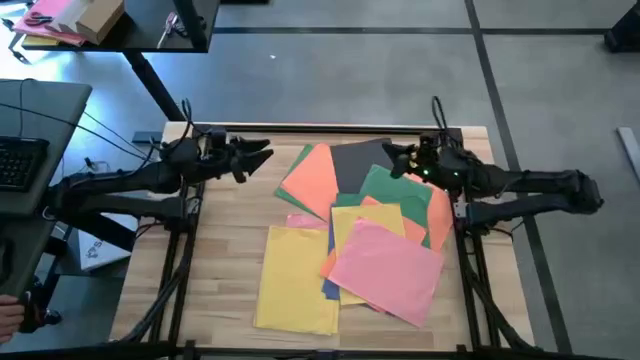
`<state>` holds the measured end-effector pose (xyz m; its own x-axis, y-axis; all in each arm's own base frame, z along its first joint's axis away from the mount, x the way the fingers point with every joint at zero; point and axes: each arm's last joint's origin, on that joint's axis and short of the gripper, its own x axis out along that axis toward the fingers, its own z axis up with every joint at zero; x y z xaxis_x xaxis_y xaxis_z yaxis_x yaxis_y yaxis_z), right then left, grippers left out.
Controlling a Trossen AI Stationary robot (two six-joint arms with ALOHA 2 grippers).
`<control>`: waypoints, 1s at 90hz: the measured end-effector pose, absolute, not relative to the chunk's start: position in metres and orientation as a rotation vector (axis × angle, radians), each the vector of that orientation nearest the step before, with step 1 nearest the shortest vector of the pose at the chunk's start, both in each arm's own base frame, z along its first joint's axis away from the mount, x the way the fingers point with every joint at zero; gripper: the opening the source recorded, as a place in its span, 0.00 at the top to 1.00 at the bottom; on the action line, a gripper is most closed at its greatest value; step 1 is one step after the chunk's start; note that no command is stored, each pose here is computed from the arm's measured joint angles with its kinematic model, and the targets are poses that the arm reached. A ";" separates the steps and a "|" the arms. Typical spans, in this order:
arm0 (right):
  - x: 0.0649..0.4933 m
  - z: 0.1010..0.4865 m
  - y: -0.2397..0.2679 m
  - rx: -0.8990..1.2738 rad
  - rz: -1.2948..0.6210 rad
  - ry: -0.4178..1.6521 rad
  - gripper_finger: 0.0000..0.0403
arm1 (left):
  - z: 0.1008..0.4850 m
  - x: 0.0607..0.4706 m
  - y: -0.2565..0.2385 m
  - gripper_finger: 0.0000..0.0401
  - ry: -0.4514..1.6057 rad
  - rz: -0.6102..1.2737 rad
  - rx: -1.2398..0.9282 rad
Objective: Organize paper
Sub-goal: Move the yellow paper to the top left of the table
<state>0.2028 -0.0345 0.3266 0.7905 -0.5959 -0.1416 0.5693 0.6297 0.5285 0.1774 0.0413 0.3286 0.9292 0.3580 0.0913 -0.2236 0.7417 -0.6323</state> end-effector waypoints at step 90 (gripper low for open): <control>0.189 0.365 -0.039 0.250 -0.702 0.119 1.00 | 0.279 0.275 -0.010 0.22 0.888 0.059 -0.197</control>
<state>0.1886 -0.0392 0.3650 0.7581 -0.6233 -0.1917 0.6517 0.7350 0.1875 0.2747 -0.0098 0.2785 0.6305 -0.0298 -0.7756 -0.1330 0.9803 -0.1459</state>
